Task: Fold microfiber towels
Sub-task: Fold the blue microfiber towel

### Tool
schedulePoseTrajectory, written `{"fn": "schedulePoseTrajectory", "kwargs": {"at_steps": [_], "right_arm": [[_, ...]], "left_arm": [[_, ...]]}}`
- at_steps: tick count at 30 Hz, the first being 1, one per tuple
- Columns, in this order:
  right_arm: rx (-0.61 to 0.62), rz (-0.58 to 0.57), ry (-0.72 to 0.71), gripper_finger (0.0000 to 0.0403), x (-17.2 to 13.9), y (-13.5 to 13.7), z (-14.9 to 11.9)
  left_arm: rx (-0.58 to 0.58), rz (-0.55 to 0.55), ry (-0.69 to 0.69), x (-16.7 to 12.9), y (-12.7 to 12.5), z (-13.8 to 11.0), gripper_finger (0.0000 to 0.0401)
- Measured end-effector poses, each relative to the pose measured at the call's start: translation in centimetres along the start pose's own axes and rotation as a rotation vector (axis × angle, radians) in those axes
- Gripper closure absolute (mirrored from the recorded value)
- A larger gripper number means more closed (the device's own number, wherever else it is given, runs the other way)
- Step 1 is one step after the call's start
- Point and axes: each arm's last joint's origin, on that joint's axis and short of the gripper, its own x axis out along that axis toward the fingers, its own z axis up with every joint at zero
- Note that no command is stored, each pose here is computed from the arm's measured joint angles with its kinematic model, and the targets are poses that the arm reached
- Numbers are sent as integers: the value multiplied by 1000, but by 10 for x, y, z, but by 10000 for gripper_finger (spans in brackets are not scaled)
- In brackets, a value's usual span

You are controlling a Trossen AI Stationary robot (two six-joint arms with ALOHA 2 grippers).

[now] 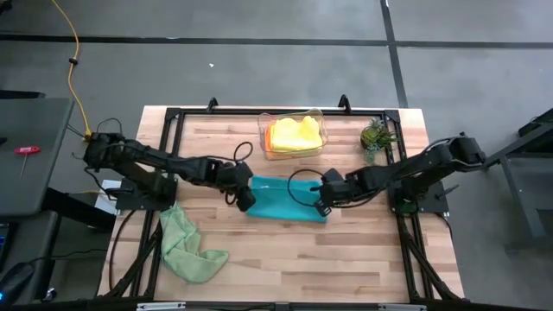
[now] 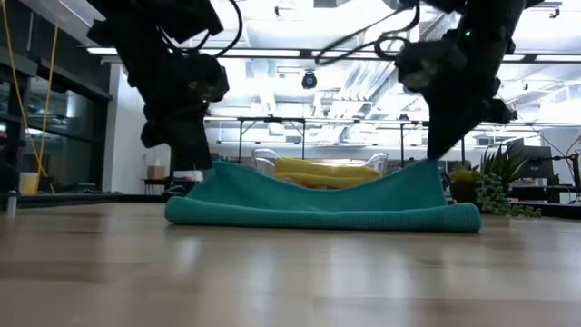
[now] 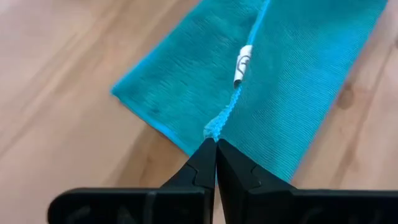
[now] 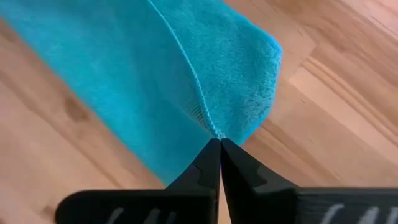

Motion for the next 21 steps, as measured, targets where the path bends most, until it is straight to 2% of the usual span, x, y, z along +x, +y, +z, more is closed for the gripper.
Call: {"fn": "schedulePoseTrajectory", "kwargs": {"at_steps": [5,14,21], "right_arm": [[30,-54,0,403,13,-1,2],[97,-93,-62,403,18,0,3],[119,-109,-91,403,18,-1,4]], "left_arm": [[-16,46,-15,6,8,5,401],[-24,38,-19,30,7,6,401],[-37,67,-76,25,7,11,401]]}}
